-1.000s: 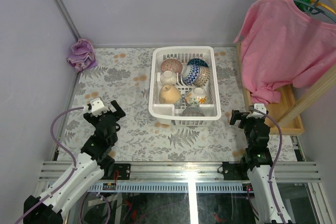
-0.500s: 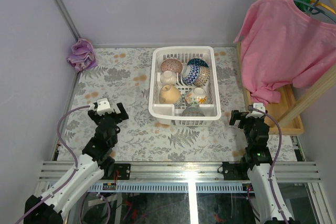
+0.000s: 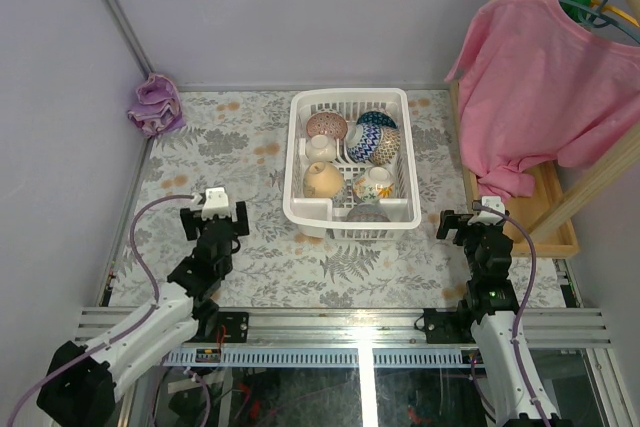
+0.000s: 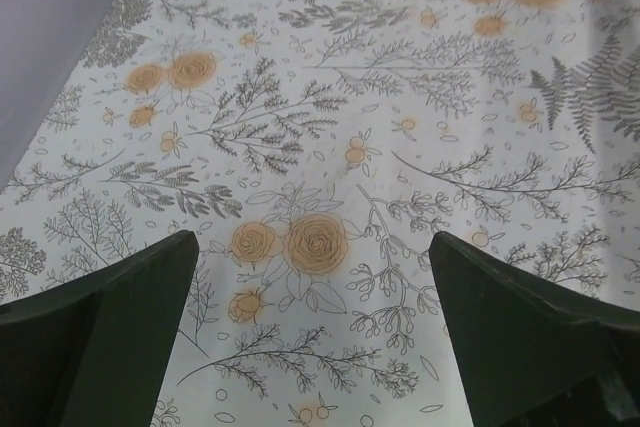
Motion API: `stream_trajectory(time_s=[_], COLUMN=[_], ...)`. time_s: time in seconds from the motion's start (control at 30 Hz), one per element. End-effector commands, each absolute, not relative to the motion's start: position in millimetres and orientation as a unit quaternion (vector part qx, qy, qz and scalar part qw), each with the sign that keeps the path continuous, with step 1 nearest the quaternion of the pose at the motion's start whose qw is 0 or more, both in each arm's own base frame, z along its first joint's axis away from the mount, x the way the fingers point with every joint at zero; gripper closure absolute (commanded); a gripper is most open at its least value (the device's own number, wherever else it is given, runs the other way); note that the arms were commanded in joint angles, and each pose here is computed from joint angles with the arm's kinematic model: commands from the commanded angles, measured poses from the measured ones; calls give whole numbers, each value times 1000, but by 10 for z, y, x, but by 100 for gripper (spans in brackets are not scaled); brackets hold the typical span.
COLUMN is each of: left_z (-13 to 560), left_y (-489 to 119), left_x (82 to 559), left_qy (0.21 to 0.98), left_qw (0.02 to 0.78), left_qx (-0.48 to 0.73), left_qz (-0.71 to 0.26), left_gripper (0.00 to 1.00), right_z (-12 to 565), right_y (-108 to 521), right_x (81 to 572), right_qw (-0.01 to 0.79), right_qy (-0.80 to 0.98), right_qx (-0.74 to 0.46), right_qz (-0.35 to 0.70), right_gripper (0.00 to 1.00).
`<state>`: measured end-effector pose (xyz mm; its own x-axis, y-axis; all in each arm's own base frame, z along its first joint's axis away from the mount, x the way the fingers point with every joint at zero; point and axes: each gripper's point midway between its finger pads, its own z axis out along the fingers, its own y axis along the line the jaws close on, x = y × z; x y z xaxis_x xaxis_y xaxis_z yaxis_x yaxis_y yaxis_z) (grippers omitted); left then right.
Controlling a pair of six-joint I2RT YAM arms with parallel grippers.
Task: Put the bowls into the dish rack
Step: Reset both arms
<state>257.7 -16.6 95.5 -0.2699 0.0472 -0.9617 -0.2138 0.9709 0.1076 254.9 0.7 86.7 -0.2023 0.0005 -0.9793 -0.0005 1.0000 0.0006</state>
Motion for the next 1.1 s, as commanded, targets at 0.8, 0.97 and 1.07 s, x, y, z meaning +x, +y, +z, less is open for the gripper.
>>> stream_trajectory(time_s=[0.8, 0.97, 1.07], left_z=[1064, 1034, 967], left_y=[-390, -496, -496], left_x=[2643, 2611, 2661], left_qy=[769, 766, 778], left_qw=[634, 641, 625], left_qx=[-23, 11, 9], left_qz=[77, 48, 64], left_gripper=[0, 0, 0], right_z=[668, 665, 666], right_y=[12, 12, 12], right_x=[2529, 2528, 2528], right_qw=[630, 630, 630], right_qy=[777, 777, 777], right_qx=[-6, -7, -6], right_qz=[0, 0, 0], right_gripper=[1, 1, 1])
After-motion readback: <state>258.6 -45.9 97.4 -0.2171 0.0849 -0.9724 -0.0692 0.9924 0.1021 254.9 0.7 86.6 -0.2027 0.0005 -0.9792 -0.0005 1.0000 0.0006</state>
